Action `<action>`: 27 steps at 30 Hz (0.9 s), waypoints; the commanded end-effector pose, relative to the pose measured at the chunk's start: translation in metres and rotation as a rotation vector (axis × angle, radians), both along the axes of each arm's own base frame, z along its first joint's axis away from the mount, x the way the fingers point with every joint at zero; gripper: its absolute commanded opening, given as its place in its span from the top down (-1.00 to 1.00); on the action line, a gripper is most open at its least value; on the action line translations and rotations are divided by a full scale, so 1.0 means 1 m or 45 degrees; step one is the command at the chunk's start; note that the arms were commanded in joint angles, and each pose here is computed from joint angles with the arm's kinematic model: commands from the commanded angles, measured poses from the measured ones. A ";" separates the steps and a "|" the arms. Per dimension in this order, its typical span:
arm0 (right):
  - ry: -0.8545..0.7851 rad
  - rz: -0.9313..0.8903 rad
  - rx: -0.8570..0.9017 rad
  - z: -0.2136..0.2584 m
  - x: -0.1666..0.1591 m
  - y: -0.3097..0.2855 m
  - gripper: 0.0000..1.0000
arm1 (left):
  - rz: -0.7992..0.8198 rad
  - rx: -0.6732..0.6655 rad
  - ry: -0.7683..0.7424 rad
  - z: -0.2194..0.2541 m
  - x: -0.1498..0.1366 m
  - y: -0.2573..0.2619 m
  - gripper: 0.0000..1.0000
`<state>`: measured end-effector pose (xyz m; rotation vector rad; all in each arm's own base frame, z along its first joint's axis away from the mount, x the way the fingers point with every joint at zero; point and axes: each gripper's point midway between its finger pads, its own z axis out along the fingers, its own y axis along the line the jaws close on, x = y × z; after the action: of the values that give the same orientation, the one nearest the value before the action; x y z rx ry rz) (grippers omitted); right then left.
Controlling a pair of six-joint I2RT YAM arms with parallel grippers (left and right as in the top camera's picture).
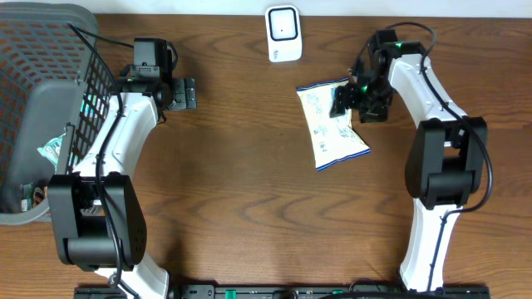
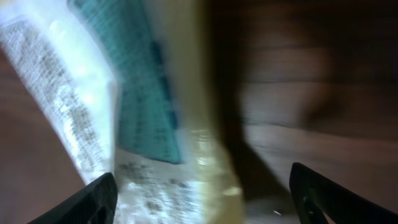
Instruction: Scan the item barcode
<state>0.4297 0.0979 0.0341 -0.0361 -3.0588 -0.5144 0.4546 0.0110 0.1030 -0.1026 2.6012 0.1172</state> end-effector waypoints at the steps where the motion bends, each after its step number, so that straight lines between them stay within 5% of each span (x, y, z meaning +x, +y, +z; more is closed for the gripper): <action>1: 0.036 0.139 0.177 -0.008 -0.011 0.025 -0.66 | 0.001 0.007 0.006 -0.001 -0.001 0.001 -0.95; 7: 0.163 0.142 0.171 -0.035 -0.026 0.028 -0.50 | 0.001 0.007 0.006 -0.001 -0.001 0.001 -0.96; 11: 0.191 0.152 0.168 -0.045 -0.030 0.032 0.70 | 0.001 0.007 0.006 -0.001 -0.001 0.001 -0.96; 13: 0.187 0.140 0.167 -0.045 -0.028 0.032 0.97 | 0.001 0.007 0.006 -0.001 -0.001 0.001 -0.96; 19: 0.132 0.093 0.069 -0.034 -0.018 0.021 0.98 | 0.001 0.007 0.006 -0.001 -0.001 0.001 -0.96; 27: -0.211 -0.153 -0.661 0.043 0.014 -0.058 0.98 | 0.001 0.007 0.006 -0.001 -0.001 0.001 -0.96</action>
<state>0.4259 0.1042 0.0352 -0.0243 -3.0798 -0.3608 0.4546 0.0110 0.1030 -0.1026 2.6012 0.1172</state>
